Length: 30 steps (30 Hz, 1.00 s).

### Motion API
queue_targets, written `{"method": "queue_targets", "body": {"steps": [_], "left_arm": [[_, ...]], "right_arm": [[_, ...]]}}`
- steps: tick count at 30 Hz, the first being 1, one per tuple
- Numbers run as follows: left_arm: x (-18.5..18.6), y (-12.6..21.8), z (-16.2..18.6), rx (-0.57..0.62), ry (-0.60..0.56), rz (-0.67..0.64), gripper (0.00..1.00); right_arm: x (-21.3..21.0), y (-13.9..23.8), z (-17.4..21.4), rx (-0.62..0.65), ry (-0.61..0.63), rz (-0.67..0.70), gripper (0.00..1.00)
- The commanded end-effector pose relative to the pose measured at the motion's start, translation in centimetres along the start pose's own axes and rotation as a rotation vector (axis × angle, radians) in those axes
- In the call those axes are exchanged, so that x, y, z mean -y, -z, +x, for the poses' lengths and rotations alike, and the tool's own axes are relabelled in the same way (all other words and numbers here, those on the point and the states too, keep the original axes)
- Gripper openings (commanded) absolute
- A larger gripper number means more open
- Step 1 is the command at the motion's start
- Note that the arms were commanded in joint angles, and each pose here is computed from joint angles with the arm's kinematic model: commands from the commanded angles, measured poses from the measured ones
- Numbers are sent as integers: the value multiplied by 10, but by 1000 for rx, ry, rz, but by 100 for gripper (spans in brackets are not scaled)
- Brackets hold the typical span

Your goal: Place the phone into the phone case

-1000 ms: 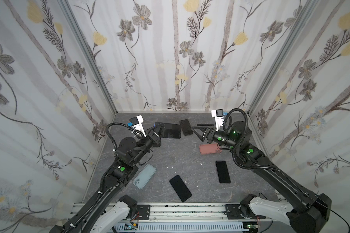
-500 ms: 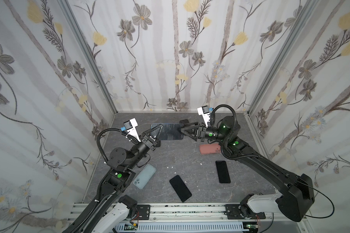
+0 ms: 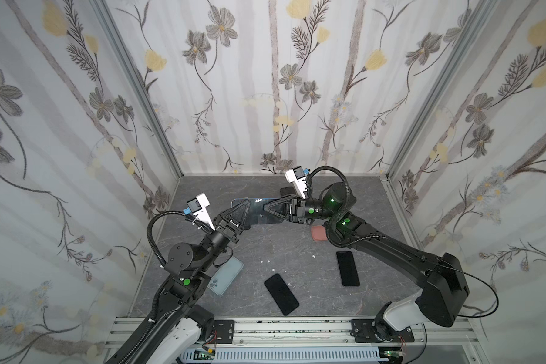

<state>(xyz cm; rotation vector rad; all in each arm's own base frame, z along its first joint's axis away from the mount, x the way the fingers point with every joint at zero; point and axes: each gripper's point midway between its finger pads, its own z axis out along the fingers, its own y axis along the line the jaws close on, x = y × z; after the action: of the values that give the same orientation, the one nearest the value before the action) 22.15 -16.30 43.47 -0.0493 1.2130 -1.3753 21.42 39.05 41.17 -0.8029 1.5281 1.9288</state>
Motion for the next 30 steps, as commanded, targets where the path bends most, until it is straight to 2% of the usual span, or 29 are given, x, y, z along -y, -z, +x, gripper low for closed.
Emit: {"method": "queue_targets", "body": {"steps": [1, 6, 17, 18, 20, 21, 23, 24, 27, 30], "left_arm": [[2, 5, -15, 80, -19, -4, 0], [-5, 15, -17, 105, -16, -44, 0], [-28, 31, -21, 170, -32, -156, 0], [-29, 31, -21, 168, -32, -158, 6], [-30, 31, -20, 162, -32, -165, 12], [-29, 31, -20, 164, -33, -164, 21], [-31, 33, -24, 177, -38, -182, 53], [-33, 35, -26, 184, -45, -205, 60], [-50, 50, -35, 211, -68, -359, 69], [-78, 81, -33, 209, -84, -554, 71]], "right_arm": [[-21, 2, -8, 35, 56, -52, 9], [-23, 4, -5, 31, 62, -46, 0], [-28, 4, -3, 57, 83, -21, 0], [-28, 4, -4, 60, 83, -19, 0], [-28, 3, -5, 61, 84, -20, 0], [-28, 2, -6, 57, 82, -18, 0], [-24, 1, -8, 52, 83, 11, 0], [-18, 2, -9, 54, 82, 40, 0], [10, 10, -14, 77, 59, 169, 0], [49, 28, -17, 91, 11, 314, 0]]}}
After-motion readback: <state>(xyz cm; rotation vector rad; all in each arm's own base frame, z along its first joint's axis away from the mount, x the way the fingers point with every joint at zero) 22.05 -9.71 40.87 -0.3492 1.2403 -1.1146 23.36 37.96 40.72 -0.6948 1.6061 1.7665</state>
